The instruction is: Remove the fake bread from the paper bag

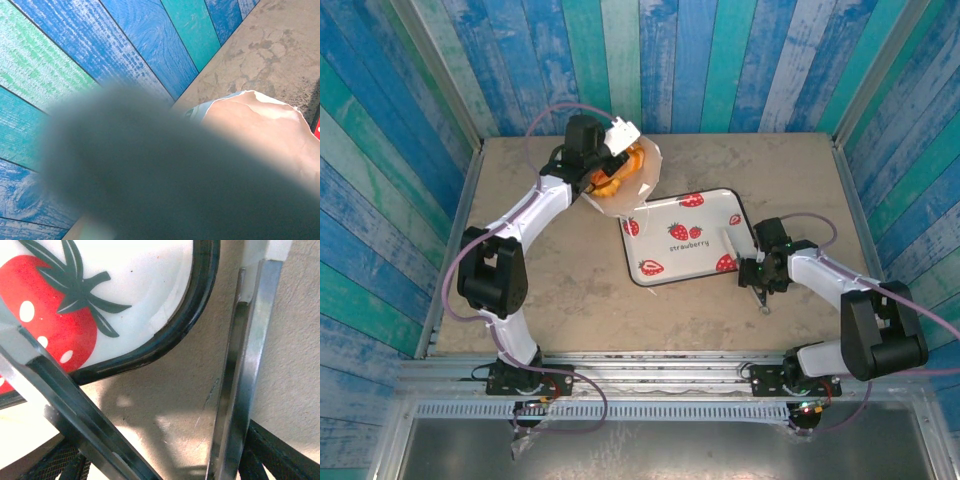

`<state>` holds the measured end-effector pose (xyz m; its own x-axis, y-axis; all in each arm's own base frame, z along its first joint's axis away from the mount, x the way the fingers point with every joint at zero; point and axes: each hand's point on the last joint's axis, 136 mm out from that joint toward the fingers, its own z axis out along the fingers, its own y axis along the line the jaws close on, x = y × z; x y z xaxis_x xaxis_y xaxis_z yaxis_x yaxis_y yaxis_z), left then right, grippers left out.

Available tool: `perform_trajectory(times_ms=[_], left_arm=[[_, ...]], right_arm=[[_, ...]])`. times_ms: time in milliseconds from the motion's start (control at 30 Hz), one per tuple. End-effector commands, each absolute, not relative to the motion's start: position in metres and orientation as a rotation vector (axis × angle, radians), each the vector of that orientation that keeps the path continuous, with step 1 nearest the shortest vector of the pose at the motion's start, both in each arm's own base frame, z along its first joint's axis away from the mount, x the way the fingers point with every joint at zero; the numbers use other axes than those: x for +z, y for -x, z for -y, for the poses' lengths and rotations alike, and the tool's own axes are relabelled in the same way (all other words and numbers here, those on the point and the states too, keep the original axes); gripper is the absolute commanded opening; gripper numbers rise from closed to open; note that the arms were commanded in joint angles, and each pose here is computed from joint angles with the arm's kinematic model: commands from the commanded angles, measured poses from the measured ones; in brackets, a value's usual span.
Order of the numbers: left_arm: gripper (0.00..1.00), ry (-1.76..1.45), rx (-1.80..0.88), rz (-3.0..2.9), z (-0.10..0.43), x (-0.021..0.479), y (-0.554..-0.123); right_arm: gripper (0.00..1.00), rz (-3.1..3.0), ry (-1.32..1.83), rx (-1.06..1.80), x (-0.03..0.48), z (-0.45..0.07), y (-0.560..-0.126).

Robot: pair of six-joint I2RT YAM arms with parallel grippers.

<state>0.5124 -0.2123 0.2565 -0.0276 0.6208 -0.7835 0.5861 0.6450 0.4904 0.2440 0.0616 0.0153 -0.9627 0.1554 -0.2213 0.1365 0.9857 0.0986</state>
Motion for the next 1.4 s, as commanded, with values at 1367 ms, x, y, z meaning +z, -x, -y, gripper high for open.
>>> perform_trajectory(times_ms=[1367], left_arm=[[0.0,-0.916,0.134,-1.585,0.197,0.32,-0.501]], right_arm=[[0.29,-2.802,-0.318,-0.095,0.056,-0.033,-0.247]])
